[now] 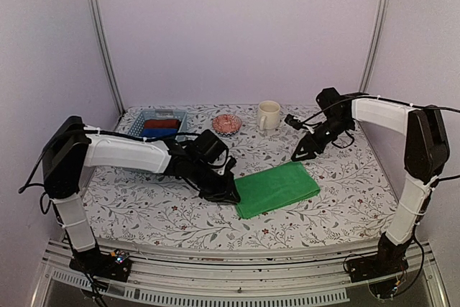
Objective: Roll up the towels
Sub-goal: Rotate the towel at the center of the board.
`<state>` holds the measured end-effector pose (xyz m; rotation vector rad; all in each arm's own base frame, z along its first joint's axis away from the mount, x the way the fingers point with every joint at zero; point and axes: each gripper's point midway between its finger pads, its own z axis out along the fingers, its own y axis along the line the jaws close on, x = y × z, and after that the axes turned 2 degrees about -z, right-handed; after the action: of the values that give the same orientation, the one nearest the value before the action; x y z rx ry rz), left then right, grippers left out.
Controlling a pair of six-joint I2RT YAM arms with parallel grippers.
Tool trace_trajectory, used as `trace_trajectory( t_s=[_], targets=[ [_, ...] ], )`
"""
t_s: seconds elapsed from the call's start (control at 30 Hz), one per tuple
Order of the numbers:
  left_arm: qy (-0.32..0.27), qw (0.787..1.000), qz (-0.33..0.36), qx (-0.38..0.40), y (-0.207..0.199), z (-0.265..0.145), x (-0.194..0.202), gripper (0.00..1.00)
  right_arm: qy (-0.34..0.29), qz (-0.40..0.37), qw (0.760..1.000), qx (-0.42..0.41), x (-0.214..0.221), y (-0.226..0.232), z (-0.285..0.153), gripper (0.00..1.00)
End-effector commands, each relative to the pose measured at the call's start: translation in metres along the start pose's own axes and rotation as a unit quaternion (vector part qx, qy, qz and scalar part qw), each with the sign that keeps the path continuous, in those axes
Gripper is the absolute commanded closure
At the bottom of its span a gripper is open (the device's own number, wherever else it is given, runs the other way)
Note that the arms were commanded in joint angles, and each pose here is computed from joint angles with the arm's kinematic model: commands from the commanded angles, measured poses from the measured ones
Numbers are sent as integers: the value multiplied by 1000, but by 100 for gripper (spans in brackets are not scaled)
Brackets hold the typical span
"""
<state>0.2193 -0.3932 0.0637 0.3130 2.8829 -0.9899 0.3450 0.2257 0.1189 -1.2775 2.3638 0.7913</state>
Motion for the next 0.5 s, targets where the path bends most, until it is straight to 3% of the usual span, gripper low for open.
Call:
trace_trajectory(
  t_s=[0.0, 0.17, 0.27, 0.47],
  targets=[
    [-65, 992, 87, 57, -45, -11, -29, 86, 26, 13, 999, 35, 2, -33, 14, 45],
    [-57, 985, 127, 105, -59, 19, -36, 93, 45, 19, 998, 50, 3, -67, 42, 49],
    [-28, 990, 111, 79, -36, 48, -31, 96, 58, 25, 997, 52, 9, -77, 55, 52],
    [-13, 997, 77, -2, 18, 67, -34, 100, 109, 41, 989, 89, 49, -91, 71, 57]
  ],
)
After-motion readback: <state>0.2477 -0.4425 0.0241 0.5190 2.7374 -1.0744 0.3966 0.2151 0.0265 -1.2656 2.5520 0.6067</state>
